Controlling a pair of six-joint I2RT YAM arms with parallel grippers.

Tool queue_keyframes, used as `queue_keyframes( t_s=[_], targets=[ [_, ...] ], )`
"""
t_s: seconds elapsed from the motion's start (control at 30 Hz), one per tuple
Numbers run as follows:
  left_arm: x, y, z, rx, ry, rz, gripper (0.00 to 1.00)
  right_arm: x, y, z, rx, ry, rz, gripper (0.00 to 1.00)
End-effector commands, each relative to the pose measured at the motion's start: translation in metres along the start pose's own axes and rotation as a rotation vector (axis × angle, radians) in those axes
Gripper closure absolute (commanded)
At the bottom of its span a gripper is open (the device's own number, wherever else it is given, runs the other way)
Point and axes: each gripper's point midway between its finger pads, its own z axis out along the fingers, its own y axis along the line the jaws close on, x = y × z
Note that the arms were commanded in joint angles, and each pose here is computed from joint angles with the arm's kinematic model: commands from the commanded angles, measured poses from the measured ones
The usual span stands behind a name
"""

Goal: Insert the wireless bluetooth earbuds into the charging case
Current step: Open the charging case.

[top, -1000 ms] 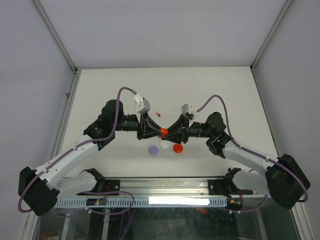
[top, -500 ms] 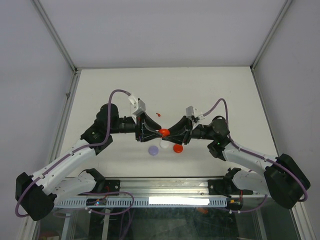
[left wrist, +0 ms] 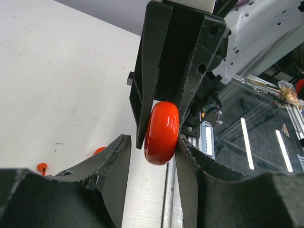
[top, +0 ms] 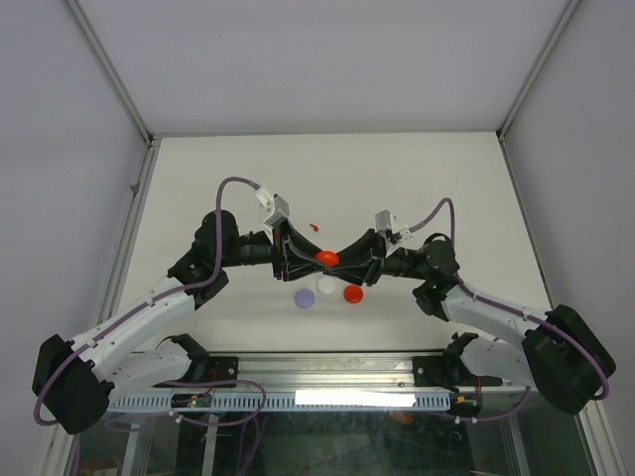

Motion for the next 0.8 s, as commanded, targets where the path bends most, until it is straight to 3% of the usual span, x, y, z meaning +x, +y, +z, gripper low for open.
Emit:
queue_keyframes(
  t_s=[0.0,0.53,0.77],
  targets=[
    [-0.025,0.002,0.004,-0.029,-0.100,0.017,0.59,-0.012,0.008,0.001,-0.033,-0.048,-0.057,1.00],
    [-0.038,0.007,0.003,-0.087,-0.152,-0.091,0.59,-0.013,0.015,-0.010,-0.021,-0.073,-0.152,1.00],
    [-0.044,0.011,-0.001,-0.132,-0.179,-0.103,0.49,-0.005,-0.008,-0.019,0.123,-0.065,-0.178,1.00]
  ],
)
